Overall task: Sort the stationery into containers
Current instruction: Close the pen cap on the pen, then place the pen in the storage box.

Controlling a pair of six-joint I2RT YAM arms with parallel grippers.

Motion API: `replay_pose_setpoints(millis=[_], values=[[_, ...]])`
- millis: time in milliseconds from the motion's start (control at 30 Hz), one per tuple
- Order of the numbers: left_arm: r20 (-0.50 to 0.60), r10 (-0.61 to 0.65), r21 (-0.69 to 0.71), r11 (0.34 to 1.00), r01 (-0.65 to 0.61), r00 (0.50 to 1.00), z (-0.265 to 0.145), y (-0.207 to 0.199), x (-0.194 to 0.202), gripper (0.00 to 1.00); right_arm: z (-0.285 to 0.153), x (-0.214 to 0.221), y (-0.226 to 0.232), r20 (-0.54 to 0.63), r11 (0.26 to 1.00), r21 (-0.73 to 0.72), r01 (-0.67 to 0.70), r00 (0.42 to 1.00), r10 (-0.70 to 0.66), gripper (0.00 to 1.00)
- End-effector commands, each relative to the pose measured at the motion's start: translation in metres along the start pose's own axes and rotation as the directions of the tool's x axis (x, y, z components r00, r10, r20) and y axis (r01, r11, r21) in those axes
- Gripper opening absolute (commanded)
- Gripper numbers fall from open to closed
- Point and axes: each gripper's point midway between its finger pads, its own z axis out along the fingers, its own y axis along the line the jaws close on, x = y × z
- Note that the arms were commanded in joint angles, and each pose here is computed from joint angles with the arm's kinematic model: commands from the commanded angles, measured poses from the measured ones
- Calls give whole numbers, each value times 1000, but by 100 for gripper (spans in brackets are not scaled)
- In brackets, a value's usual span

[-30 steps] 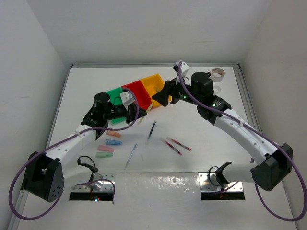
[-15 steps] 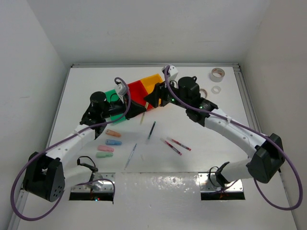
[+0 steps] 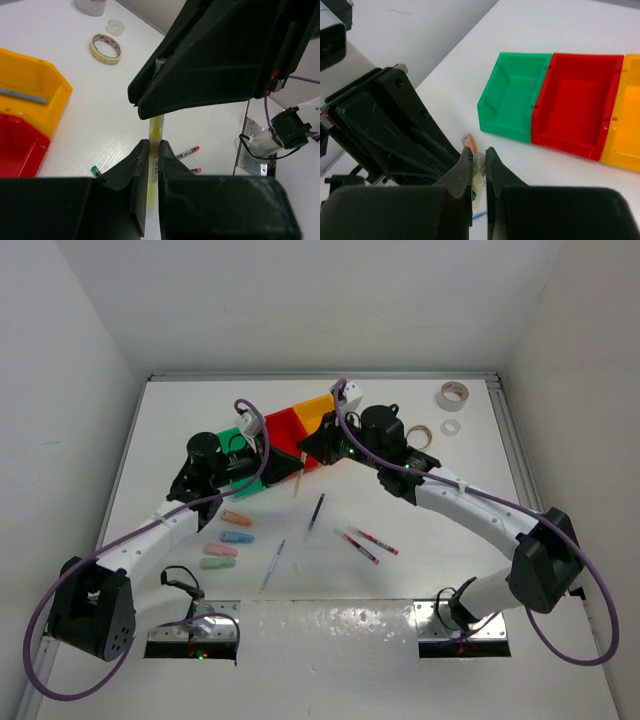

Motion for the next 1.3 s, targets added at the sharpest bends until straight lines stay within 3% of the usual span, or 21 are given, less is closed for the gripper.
replay_pose_setpoints(millis=[0,233,500,700,900,967,1100,1267], values=[[109,19,-28,999,-16,994,-2,3,-31,0,5,16,5,9,1000,-14,22,1000,-22,0],[306,48,-32,999,-41,951,-10,1,-93,0,3,76,-9,-22,994,75,82,997,-80,0],[366,67,-19,998,-64,928,-19,-2,-111,0,4,123,-10,-54,994,74,75,996,-71,0],[326,79,-44,997,-68,942,-21,5,-96,0,2,102,-10,13,992,97,77,997,-78,0],[265,237,-110,971,-215,935,-28,13,-83,1,-9,79,-28,57,984,156,84,994,-94,0],[222,291,-134,954,-267,930,-30,18,-73,17,-13,69,-34,76,981,175,79,993,-94,0],[167,276,-148,956,-253,946,-33,24,-55,42,-18,39,-41,111,974,204,98,986,-122,0],[149,202,-241,957,-162,968,-38,41,-46,48,-10,-10,-68,61,934,294,203,971,-230,0]])
